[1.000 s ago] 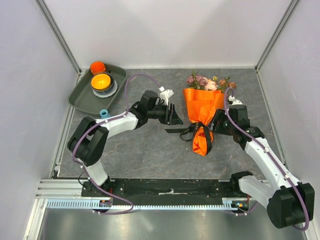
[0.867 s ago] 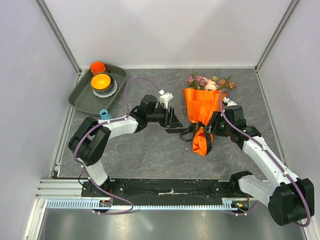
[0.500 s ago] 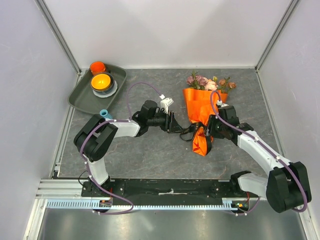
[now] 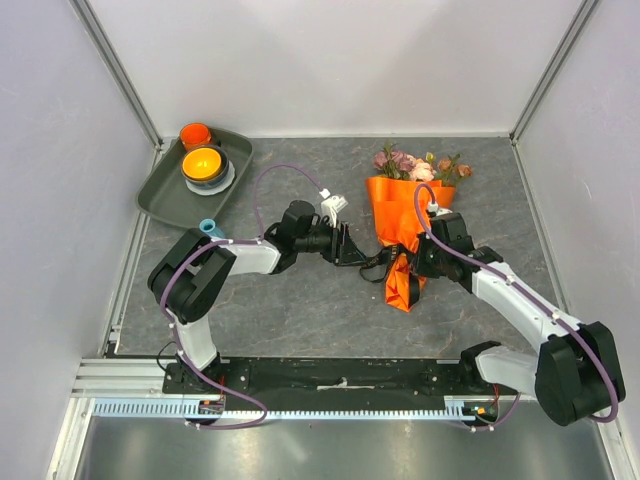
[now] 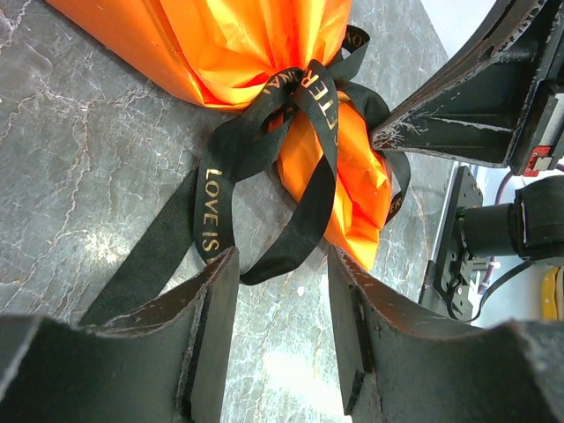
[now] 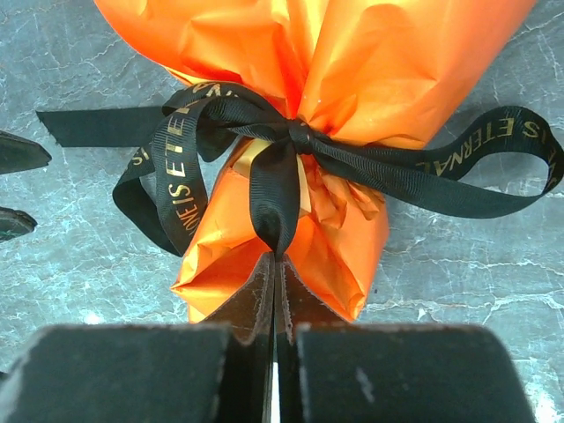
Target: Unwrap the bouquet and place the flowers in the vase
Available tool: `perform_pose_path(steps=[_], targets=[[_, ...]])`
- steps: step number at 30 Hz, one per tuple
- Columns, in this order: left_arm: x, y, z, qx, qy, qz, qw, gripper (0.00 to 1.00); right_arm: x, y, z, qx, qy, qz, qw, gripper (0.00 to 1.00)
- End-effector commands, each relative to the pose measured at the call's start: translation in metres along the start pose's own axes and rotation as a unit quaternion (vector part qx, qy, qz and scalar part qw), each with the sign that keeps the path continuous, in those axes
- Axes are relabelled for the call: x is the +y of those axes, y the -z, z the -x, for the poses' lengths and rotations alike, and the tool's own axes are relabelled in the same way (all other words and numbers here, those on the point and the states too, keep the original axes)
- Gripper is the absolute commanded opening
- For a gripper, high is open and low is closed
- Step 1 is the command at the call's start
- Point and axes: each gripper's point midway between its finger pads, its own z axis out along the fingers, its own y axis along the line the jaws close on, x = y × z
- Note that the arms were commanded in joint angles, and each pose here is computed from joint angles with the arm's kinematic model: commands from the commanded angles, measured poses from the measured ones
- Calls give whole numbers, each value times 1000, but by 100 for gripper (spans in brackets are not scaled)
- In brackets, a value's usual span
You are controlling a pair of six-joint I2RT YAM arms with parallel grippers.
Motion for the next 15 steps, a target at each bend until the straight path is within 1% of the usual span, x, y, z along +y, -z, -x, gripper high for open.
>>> perform_pose_path(steps=[1, 2, 4, 8, 10, 12, 15], targets=[[-6, -2, 8, -18, -29, -10, 999, 52, 11, 18, 27, -45, 3, 9, 999, 0], [-6, -2, 8, -19, -31, -9, 999, 52, 12, 22, 28, -46, 4, 9, 999, 0], [-3, -3, 9, -19, -34, -3, 999, 52, 15, 33, 40, -68, 5, 11, 998, 0], [15, -7, 13, -14, -29, 44, 999, 52, 20, 50, 51, -91, 6, 18, 996, 0], [20, -13, 12, -5, -24, 48, 999, 52, 25, 59, 58, -104, 5, 25, 994, 0], [19, -20, 12, 1, -24, 38, 999, 51, 28, 65, 64, -116, 4, 31, 993, 0], [11, -28, 18, 6, -44, 17, 999, 50, 30, 64, 68, -119, 4, 33, 992, 0]])
